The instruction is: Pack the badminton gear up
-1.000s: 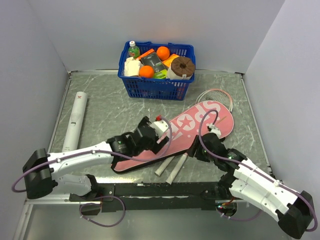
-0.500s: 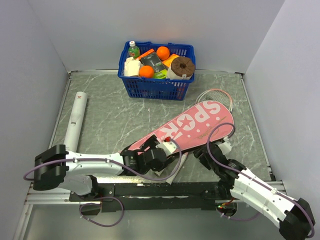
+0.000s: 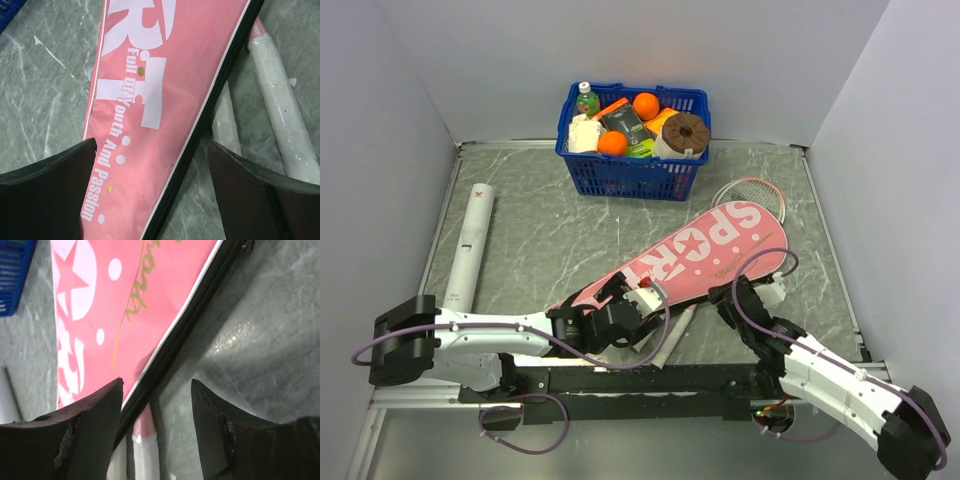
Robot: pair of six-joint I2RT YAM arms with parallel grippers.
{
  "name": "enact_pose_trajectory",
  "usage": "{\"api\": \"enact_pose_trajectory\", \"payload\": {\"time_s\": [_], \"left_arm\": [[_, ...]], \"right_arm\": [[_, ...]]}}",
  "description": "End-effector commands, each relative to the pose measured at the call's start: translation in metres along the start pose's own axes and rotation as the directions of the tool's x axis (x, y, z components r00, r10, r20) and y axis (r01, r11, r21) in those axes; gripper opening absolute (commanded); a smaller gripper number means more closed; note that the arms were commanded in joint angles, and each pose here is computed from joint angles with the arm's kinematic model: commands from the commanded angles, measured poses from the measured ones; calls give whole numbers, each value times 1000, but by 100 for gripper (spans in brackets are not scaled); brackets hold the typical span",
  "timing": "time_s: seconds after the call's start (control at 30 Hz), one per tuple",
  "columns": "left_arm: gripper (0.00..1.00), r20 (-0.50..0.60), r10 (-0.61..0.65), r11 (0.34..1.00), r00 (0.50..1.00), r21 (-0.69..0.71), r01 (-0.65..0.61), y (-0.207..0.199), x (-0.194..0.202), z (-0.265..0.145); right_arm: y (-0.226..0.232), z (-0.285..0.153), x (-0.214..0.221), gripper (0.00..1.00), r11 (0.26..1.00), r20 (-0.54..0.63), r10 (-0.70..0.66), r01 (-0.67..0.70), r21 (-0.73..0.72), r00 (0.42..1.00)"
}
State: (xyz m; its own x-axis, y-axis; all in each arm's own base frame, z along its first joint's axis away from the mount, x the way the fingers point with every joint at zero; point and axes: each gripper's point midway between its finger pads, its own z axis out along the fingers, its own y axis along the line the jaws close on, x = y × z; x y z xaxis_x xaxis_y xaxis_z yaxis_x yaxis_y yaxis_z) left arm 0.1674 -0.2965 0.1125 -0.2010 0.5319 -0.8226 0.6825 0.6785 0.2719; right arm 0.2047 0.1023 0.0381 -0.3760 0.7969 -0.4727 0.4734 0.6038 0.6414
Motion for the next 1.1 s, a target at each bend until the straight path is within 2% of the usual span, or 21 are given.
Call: {"api": "enact_pose_trajectory", "payload": {"time_s": [0.0,0.1,0.2,0.23,0.3,0.37,0.4,0.53,0.73,1.07], "left_arm": [[96,61,-5,1000,998,-3,6,2,-13,-3],[97,83,-13,999,996,31,11,-5,-19,-2],[96,97,-12,998,995,62,6,-10,-20,-2],[96,99,-9,998,995,64,2,-10,-20,-2],[96,88,-5,999,996,44,1,-7,-18,-3],[96,73,-11,1000,997,9,11,-5,-22,0],[96,62,3,1000,998,-2,-3,-5,-19,2],[97,58,18,999,998,-27,-16,-5,-19,7],[96,40,98,995,994,-28,-97,-14,-13,20],[97,45,205,966,978,-169,-195,3,-24,29]], "right_arm": [[15,10,-15,64,999,86,49,-48,-13,995],[11,19,-15,60,999,102,28,-31,31,994],[13,24,-21,49,999,135,23,-28,35,991],[14,25,-24,43,999,147,22,-27,31,989],[18,24,-32,38,1000,179,1,-5,23,984],[27,20,-43,28,1000,215,-25,25,5,976],[30,19,-47,19,999,229,-32,33,0,973],[50,11,-65,0,996,269,-57,72,-46,961],[81,1,-70,0,978,233,-130,163,-129,964],[90,1,-67,0,963,197,-195,225,-146,961]]}}
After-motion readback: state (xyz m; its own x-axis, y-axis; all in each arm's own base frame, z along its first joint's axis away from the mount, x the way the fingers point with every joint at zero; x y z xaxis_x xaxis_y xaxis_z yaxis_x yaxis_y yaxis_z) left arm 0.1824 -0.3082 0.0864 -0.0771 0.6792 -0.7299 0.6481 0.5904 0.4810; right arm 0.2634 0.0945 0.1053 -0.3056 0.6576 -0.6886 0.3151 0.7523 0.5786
